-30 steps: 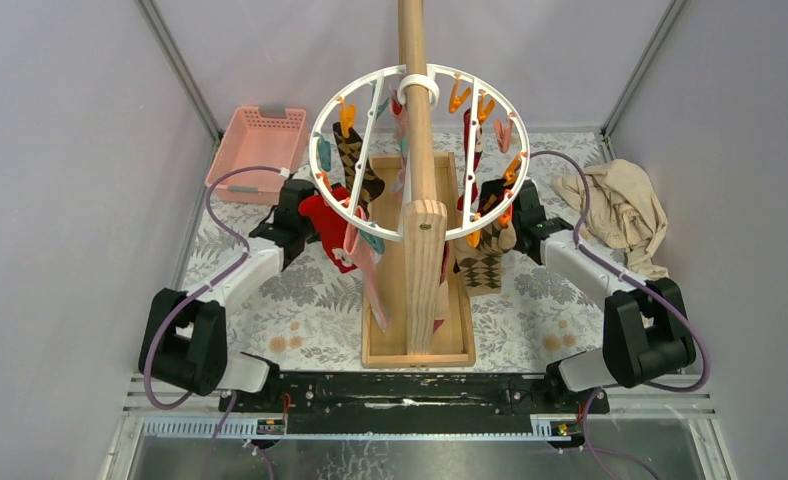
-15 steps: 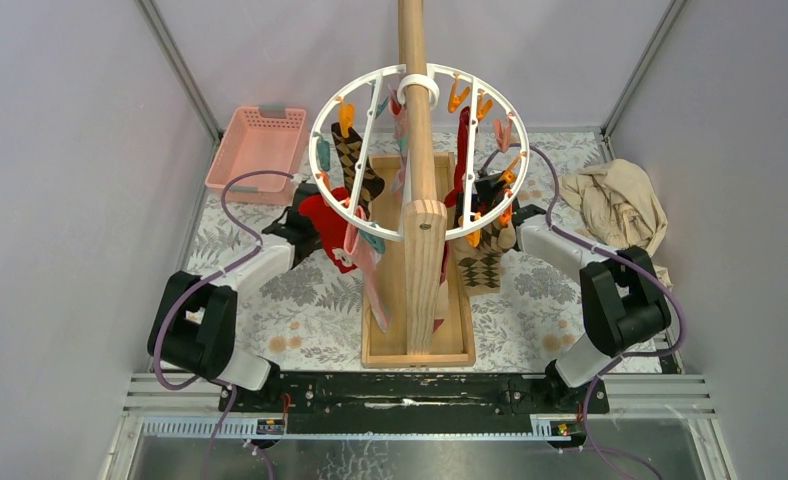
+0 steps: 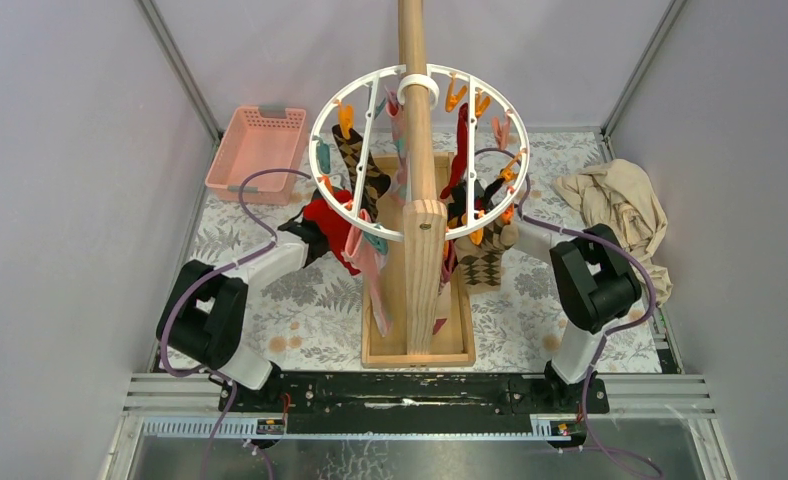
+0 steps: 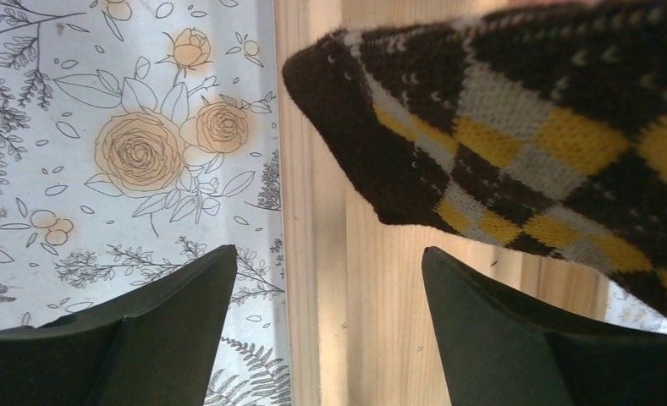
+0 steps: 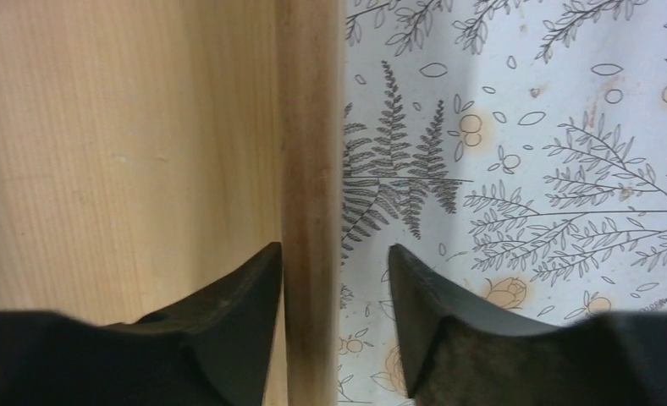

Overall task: Remove the socks clipped to the hanger
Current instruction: Adjust the clothesline at the center of the board.

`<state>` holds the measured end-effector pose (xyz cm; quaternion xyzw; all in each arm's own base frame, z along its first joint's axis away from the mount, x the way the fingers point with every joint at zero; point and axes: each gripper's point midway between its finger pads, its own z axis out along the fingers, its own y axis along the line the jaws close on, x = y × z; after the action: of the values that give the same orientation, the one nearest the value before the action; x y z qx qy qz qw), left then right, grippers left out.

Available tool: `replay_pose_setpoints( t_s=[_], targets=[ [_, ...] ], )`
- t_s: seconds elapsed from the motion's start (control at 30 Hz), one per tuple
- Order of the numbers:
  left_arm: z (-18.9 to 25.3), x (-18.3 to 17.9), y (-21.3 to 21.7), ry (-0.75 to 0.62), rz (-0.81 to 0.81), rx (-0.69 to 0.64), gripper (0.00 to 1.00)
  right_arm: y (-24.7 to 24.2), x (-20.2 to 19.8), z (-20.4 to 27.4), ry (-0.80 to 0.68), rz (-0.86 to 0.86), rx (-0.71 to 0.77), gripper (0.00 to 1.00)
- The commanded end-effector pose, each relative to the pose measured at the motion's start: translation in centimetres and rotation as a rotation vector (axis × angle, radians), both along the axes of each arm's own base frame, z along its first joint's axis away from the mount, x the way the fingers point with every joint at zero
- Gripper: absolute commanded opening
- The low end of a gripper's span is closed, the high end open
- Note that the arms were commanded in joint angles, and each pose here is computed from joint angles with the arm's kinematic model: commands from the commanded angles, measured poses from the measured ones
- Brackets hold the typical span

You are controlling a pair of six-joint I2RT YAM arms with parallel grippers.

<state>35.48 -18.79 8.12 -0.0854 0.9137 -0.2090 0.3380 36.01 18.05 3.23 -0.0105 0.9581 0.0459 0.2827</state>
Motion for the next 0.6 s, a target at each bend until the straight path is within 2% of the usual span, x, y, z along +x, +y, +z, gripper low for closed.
replay_pose_setpoints(
  t_s=[0.0, 0.03, 0.17, 0.23, 0.43, 0.57],
  targets=[
    [0.6, 1.0, 0.1, -0.032, 0.012, 0.02, 0.84, -0.4, 1.9, 1.5, -0.052, -0.016, -0.066, 0.49],
    [0.5, 1.0, 0.0, -0.03, 0.011, 0.021, 0.84, -0.5, 1.9, 1.3, -0.046, -0.015, -0.076, 0.47],
    [0.2, 1.1, 0.6, -0.03, 0.031, 0.043, 0.85, -0.8, 2.2, 0.7, -0.027, -0.02, -0.111, 0.24],
    [0.4, 1.2, 0.8, -0.038, 0.039, 0.052, 0.86, -1.0, 2.2, 0.5, -0.016, -0.025, -0.128, 0.16],
    [0.9, 1.3, 1.3, -0.048, 0.052, 0.073, 0.87, -1.7, 2.5, 0.9, -0.024, -0.118, -0.138, 0.0],
    [1.4, 1.3, 1.5, -0.057, 0.06, 0.078, 0.88, -3.1, 3.1, 1.6, -0.028, -0.245, -0.198, 0.0]
  ],
)
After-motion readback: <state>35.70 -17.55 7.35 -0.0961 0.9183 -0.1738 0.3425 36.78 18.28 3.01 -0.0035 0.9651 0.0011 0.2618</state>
